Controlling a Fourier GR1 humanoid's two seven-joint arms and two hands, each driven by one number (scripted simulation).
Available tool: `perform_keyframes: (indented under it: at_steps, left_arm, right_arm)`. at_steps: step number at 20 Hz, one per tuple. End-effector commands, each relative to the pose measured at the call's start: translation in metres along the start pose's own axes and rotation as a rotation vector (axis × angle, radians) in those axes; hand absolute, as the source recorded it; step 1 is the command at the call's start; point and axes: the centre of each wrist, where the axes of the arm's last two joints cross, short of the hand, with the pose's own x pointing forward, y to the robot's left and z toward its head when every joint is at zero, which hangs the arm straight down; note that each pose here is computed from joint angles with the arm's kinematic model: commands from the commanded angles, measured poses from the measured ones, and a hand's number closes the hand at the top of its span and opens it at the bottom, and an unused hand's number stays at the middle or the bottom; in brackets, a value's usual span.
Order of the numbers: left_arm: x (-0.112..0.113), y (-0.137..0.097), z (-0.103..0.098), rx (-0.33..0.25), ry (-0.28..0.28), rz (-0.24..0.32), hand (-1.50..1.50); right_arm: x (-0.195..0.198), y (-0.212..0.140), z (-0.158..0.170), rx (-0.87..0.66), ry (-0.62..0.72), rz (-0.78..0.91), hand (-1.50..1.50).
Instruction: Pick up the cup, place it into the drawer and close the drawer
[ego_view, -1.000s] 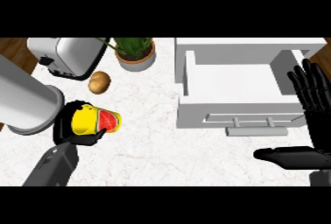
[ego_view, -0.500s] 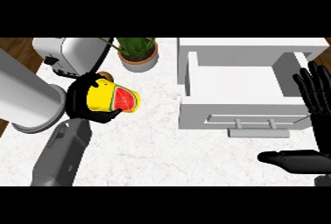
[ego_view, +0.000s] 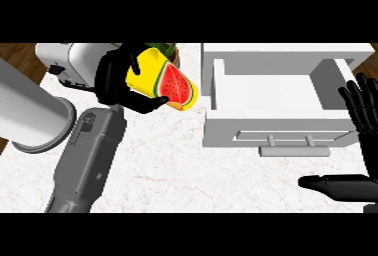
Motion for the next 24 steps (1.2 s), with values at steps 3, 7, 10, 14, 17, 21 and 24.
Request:
perform_keyframes:
  at_steps: [3, 7, 10, 14, 17, 21, 24]
  left_arm:
    - [0.031, -0.068, -0.052, -0.066, 0.022, -0.057, 1.5]
    - [0.043, -0.093, -0.077, -0.06, 0.05, -0.104, 1.5]
    - [0.055, -0.115, -0.1, -0.037, 0.055, -0.111, 1.5]
    - [0.05, -0.128, -0.114, -0.036, 0.154, -0.077, 1.5]
    - [0.027, -0.131, -0.104, -0.025, 0.17, -0.106, 1.5]
    - [0.019, -0.14, -0.108, -0.019, 0.222, -0.131, 1.5]
    - [0.001, -0.133, -0.094, -0.035, 0.272, -0.16, 1.5]
  right_arm:
    - [-0.016, 0.002, -0.008, 0.016, 0.003, -0.016, -1.5]
    - [-0.007, -0.018, -0.01, 0.001, -0.001, -0.011, -1.5]
    - [-0.005, -0.013, 0.003, 0.003, -0.009, -0.018, -1.5]
    - [0.001, -0.009, -0.005, 0.026, -0.008, 0.0, -1.5]
    - [0.007, 0.008, -0.012, 0.005, -0.011, -0.028, -1.5]
    - [-0.018, 0.015, -0.003, 0.045, -0.007, -0.031, -1.5]
    - [0.001, 0.006, -0.006, 0.037, -0.011, -0.018, -1.5]
